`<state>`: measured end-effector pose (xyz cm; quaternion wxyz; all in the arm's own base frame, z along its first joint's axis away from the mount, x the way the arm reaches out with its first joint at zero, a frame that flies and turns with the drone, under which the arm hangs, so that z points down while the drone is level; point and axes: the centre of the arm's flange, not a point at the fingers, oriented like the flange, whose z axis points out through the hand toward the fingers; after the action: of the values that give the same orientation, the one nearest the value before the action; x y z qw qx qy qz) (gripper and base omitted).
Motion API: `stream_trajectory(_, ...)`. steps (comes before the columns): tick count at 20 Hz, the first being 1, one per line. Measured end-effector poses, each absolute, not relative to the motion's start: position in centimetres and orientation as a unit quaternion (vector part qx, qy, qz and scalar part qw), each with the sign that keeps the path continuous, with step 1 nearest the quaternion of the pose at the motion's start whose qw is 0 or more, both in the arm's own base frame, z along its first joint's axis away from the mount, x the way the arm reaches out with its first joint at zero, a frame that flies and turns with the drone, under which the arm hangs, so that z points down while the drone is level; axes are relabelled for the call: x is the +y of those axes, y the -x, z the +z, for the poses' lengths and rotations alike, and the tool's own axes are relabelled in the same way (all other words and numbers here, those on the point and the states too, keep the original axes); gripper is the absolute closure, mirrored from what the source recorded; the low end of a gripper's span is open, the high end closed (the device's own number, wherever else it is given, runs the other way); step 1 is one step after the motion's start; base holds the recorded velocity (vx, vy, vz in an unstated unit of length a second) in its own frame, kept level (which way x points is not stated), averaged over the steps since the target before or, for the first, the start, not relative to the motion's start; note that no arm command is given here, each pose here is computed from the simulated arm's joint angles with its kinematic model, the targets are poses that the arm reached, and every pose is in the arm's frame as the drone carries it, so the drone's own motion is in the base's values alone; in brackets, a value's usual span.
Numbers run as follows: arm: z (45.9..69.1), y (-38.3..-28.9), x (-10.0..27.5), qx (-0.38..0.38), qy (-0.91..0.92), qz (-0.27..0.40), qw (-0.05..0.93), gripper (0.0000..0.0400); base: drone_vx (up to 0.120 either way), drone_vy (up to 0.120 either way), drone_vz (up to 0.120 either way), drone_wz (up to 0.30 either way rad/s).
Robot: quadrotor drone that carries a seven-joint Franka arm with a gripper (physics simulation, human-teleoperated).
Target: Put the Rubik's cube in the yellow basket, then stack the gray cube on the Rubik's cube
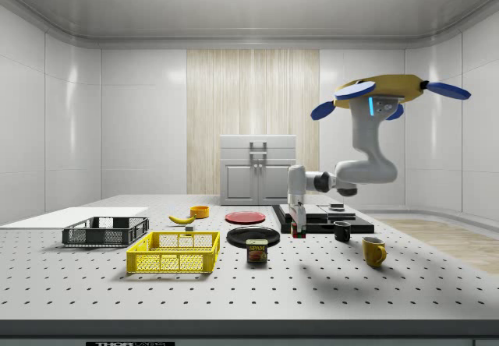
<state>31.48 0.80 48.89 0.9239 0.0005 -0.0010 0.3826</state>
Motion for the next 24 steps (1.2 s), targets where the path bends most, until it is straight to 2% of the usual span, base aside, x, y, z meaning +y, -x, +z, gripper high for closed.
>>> stream_trajectory(11,48.87,-31.48,0.8,-0.001,0.0,0.383,0.924,0.0075,0.12,0.0,0.0,0.0)
stream_trajectory(15,48.87,-31.48,0.8,-0.001,0.0,0.383,0.924,0.0075,0.12,0.09,0.0,0.0)
stream_trajectory(24,48.87,-31.48,0.8,-0.001,0.0,0.383,0.924,0.0075,0.12,0.0,0.0,0.0)
